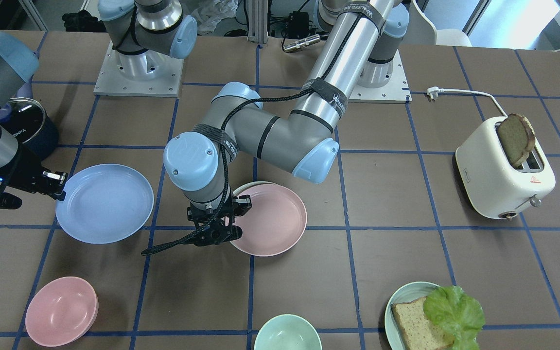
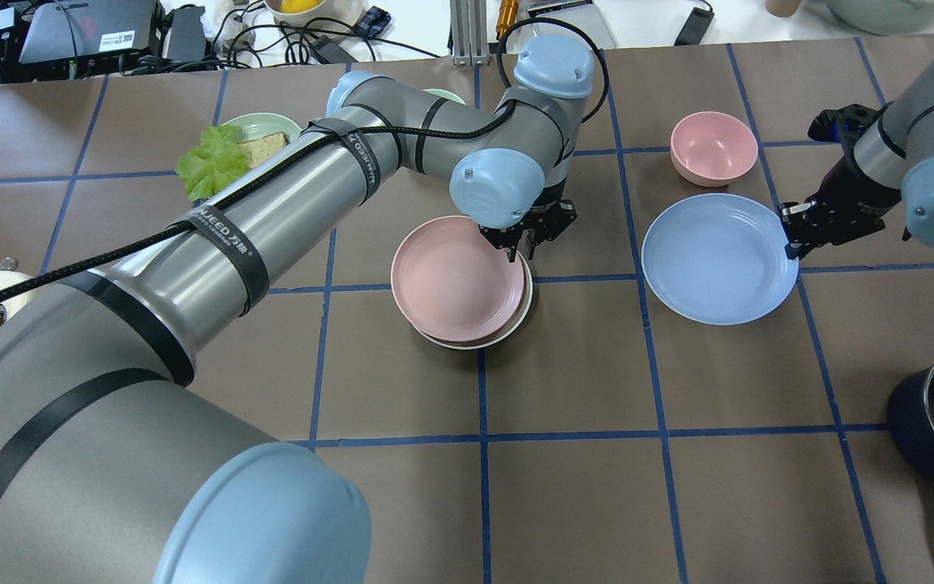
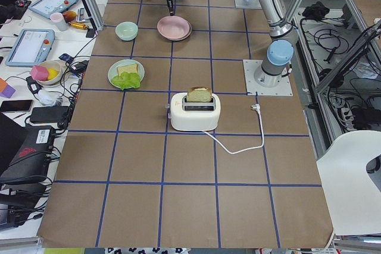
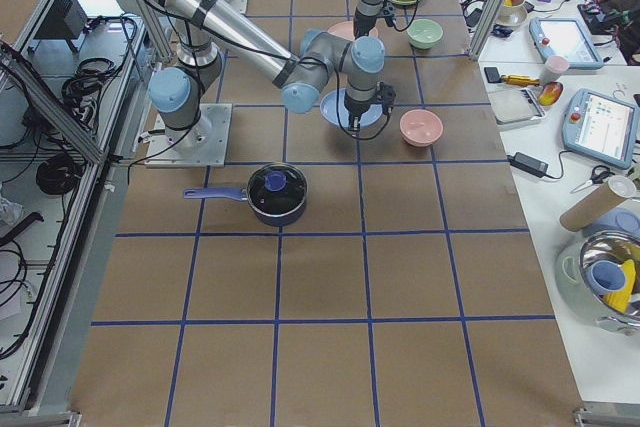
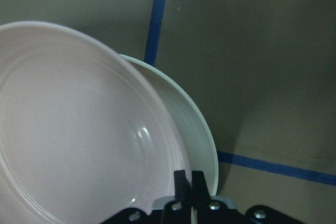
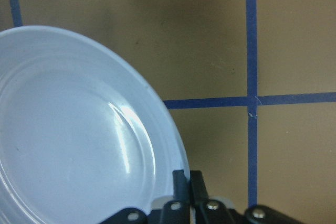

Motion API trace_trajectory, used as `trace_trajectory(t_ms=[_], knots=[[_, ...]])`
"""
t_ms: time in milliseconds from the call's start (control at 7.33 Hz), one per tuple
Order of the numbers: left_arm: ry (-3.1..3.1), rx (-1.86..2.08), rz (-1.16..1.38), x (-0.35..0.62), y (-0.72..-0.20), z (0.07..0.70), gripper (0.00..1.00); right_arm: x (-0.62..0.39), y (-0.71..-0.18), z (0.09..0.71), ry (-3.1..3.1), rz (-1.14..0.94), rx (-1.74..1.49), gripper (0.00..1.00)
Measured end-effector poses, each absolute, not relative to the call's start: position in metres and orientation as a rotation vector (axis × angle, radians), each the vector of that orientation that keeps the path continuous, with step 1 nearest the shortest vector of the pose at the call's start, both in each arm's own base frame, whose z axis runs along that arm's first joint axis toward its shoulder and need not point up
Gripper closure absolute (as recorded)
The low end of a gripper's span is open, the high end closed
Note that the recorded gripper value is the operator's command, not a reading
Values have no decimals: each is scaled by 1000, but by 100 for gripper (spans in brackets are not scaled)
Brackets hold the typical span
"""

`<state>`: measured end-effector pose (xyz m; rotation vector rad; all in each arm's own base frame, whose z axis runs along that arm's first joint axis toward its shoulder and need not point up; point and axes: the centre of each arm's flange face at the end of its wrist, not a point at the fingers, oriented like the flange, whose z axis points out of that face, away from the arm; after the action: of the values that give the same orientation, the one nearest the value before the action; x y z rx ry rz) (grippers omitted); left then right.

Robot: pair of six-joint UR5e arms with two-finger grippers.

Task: Stack three plates with pink and blue
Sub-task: 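Release the pink plate with the left gripper while the right lifts the blue plate, then carry the blue plate with the right gripper and lower it onto the pink plate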

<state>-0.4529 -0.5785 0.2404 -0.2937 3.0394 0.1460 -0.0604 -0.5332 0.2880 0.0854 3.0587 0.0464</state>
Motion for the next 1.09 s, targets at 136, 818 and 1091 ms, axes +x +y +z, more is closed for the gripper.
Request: trace_trajectory(t_ms=[136,818,1091], knots=[[3055,-299,137,-452,-579,250,0,-52,-534,291,3059,48,95,100],[3070,-202,186,-301,-612,389,0,63,-530,305,3029,33,260,100],[3092,-55,205,-232,-593,458,0,134,-519,304,2984,39,367,100]])
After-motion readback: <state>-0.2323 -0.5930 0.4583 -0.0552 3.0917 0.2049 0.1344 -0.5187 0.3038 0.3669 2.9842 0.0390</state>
